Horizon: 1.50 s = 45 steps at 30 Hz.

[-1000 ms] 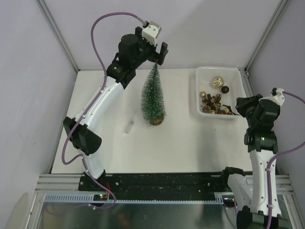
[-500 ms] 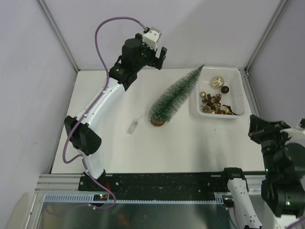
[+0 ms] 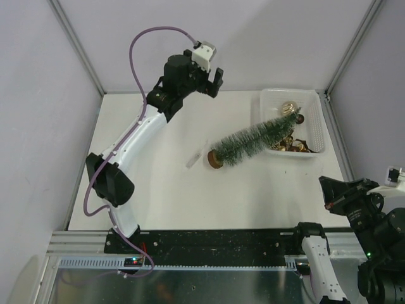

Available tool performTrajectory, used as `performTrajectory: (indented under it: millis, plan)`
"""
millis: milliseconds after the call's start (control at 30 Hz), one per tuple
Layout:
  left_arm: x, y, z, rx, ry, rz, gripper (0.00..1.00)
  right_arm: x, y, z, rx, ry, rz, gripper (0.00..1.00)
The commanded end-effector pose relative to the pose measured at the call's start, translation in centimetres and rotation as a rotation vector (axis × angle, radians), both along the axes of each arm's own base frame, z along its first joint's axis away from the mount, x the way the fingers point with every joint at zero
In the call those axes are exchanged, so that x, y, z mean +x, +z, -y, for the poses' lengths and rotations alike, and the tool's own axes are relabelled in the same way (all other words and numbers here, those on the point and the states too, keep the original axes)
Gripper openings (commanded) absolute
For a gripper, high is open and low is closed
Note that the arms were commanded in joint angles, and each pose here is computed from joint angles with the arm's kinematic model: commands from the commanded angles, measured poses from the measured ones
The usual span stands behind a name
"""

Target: Decorate the small christmas tree

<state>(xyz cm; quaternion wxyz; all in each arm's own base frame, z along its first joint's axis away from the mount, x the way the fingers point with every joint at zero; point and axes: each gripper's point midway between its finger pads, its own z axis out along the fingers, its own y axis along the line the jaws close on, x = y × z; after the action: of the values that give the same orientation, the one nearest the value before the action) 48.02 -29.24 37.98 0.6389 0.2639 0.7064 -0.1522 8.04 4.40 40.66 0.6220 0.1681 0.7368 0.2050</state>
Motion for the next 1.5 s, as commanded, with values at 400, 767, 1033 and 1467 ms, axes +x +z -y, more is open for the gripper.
performTrajectory:
  millis: [400,767,1033,1467]
  plan:
    - [-10.5,-5.9,10.4,0.076,-0.433,-0.116,1.0,-0.2,6.2,-8.2,0.144,0.477,0.129,0.0]
    - [-9.3,-9.3,16.8,0.117,-0.52,-0.125,1.0,-2.7,8.0,-10.1,0.135,0.635,0.253,0.0]
    - [-8.3,-12.5,21.1,0.075,-0.631,-0.201,1.0,-4.6,9.4,-11.1,0.101,0.722,0.343,0.0]
    - [-10.6,-12.5,23.1,0.001,-0.846,-0.25,0.98,-3.5,9.1,-10.7,0.096,0.709,0.331,0.0]
